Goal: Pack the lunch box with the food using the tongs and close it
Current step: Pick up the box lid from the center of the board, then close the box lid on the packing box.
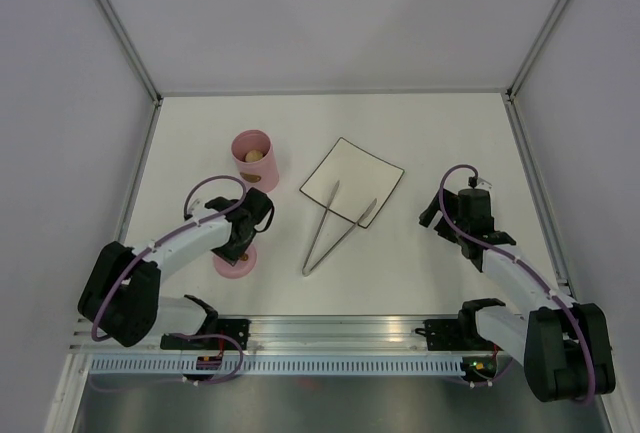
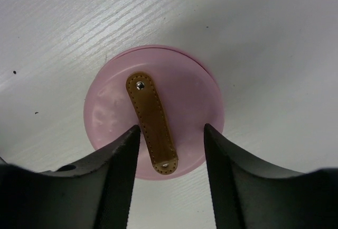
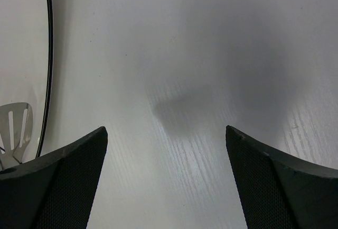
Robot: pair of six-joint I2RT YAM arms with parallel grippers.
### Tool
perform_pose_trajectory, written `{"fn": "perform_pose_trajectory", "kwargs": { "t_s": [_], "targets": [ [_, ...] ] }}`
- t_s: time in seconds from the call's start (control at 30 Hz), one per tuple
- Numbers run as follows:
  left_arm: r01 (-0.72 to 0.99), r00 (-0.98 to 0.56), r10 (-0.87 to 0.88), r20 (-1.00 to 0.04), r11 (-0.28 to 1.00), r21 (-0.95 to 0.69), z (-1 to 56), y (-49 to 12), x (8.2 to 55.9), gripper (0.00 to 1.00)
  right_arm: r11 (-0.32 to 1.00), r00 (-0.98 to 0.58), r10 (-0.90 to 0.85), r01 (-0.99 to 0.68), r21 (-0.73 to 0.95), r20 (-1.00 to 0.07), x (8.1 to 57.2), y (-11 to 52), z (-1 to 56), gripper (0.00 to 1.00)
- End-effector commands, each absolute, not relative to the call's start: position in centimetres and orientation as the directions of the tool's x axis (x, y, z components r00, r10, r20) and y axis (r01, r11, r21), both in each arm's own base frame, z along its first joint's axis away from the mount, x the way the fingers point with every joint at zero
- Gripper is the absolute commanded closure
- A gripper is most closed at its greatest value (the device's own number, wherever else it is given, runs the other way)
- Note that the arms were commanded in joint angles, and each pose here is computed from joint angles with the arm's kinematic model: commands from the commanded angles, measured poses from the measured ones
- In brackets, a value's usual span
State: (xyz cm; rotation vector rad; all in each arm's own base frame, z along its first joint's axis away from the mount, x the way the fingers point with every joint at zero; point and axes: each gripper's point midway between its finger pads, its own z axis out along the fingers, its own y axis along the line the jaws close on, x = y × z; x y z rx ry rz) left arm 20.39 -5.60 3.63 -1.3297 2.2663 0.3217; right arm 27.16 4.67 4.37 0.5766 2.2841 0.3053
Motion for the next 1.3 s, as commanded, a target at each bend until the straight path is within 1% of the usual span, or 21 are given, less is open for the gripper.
{"fn": "perform_pose_trajectory", "kwargs": {
  "t_s": [0.0,0.03,0.17,0.23,0.3,0.33,0.37,0.4,0.5,0.63,0.77,0.87,0.9,0.97,1.0,1.03,1.07,1.1,1.13,1.17,1.27],
  "targets": [
    [-0.885,-0.361,-0.772,-0.523,0.46,-0.068,3.1,-5.4,20.7,0.47,0.867,-0.571,0.498,0.304,0.395,-0.653,29.0,4.6,6.3,0.02],
    [-0.885,-0.364,-0.772,-0.522,0.461,-0.064,3.0,-5.4,20.6,0.48,0.867,-0.573,0.498,0.305,0.394,-0.651,28.9,4.6,6.3,0.02],
    [-0.882,-0.38,-0.77,-0.512,0.469,-0.052,2.6,-5.5,20.4,0.61,0.866,-0.573,0.5,0.316,0.388,-0.65,29.0,4.4,6.1,0.02],
    [-0.882,-0.395,-0.77,-0.5,0.471,-0.028,2.0,-5.6,20.1,0.62,0.865,-0.574,0.502,0.322,0.385,-0.647,29.0,4.3,5.9,0.02],
    [-0.884,-0.408,-0.78,-0.474,0.468,-0.01,1.4,-6.0,19.7,0.75,0.865,-0.573,0.502,0.328,0.38,-0.648,29.1,4.2,5.8,0.02],
    [-0.886,-0.407,-0.784,-0.468,0.463,-0.004,1.1,-6.0,19.4,0.77,0.864,-0.573,0.503,0.331,0.379,-0.647,29.1,4.2,5.8,0.02],
    [-0.886,-0.411,-0.789,-0.457,0.464,-0.003,1.0,-6.2,19.3,0.93,0.863,-0.569,0.506,0.334,0.38,-0.648,29.2,4.2,5.8,0.02],
    [-0.885,-0.41,-0.792,-0.452,0.465,-0.012,1.1,-6.3,19.4,0.98,0.863,-0.569,0.506,0.335,0.379,-0.649,29.3,4.2,5.8,0.02],
    [-0.861,-0.437,-0.767,-0.47,0.509,-0.03,1.9,-6.3,20.1,0.98,0.862,-0.569,0.507,0.333,0.382,-0.648,29.6,4.2,5.9,0.02],
    [-0.787,-0.463,-0.697,-0.547,0.607,-0.108,5.9,-6.4,22.9,0.98,0.858,-0.566,0.514,0.336,0.389,-0.645,29.9,4.3,5.9,0.02],
    [-0.668,-0.492,-0.57,-0.659,0.732,-0.134,11.4,-5.7,24.9,0.98,0.853,-0.565,0.522,0.335,0.401,-0.639,30.3,4.6,5.9,0.02],
    [-0.608,-0.472,-0.527,-0.706,0.775,-0.172,15.9,-5.6,25.6,0.98,0.853,-0.573,0.521,0.333,0.402,-0.633,30.6,4.7,5.7,0.02],
    [-0.588,-0.44,-0.535,-0.721,0.779,-0.219,18.3,-5.8,26.3,0.98,0.854,-0.578,0.52,0.331,0.401,-0.629,30.6,4.8,5.6,0.02],
    [-0.544,-0.432,-0.506,-0.746,0.806,-0.232,20.7,-5.9,26.6,0.98,0.855,-0.587,0.518,0.328,0.402,-0.622,30.8,5.0,5.4,0.02],
    [-0.521,-0.397,-0.511,-0.762,0.809,-0.272,22.9,-6.0,27.0,0.98,0.854,-0.589,0.519,0.327,0.404,-0.619,30.9,5.1,5.4,0.02],
    [-0.501,-0.391,-0.496,-0.776,0.821,-0.272,23.9,-6.0,27.3,0.98,0.853,-0.588,0.52,0.327,0.406,-0.619,31.0,5.1,5.4,0.02],
    [-0.462,-0.409,-0.434,-0.803,0.857,-0.228,24.8,-5.9,27.6,0.98,0.852,-0.587,0.522,0.323,0.412,-0.619,31.1,5.2,5.5,0.02],
    [-0.429,-0.382,-0.419,-0.824,0.87,-0.243,26.7,-6.4,28.8,0.98,0.85,-0.587,0.524,0.321,0.417,-0.617,31.2,5.3,5.6,0.02],
    [-0.388,-0.399,-0.346,-0.849,0.903,-0.186,27.4,-6.4,29.2,0.98,0.85,-0.585,0.525,0.317,0.421,-0.619,31.4,5.4,5.8,0.02],
    [-0.363,-0.38,-0.327,-0.865,0.913,-0.186,28.8,-6.7,30.1,0.98,0.849,-0.584,0.526,0.314,0.426,-0.618,31.5,5.5,5.9,0.02],
    [-0.261,-0.404,-0.232,-0.885,0.956,-0.131,30.3,-8.7,33.0,0.98,0.849,-0.586,0.525,0.308,0.429,-0.618,31.7,5.6,6.2,0.02]
  ]
}}
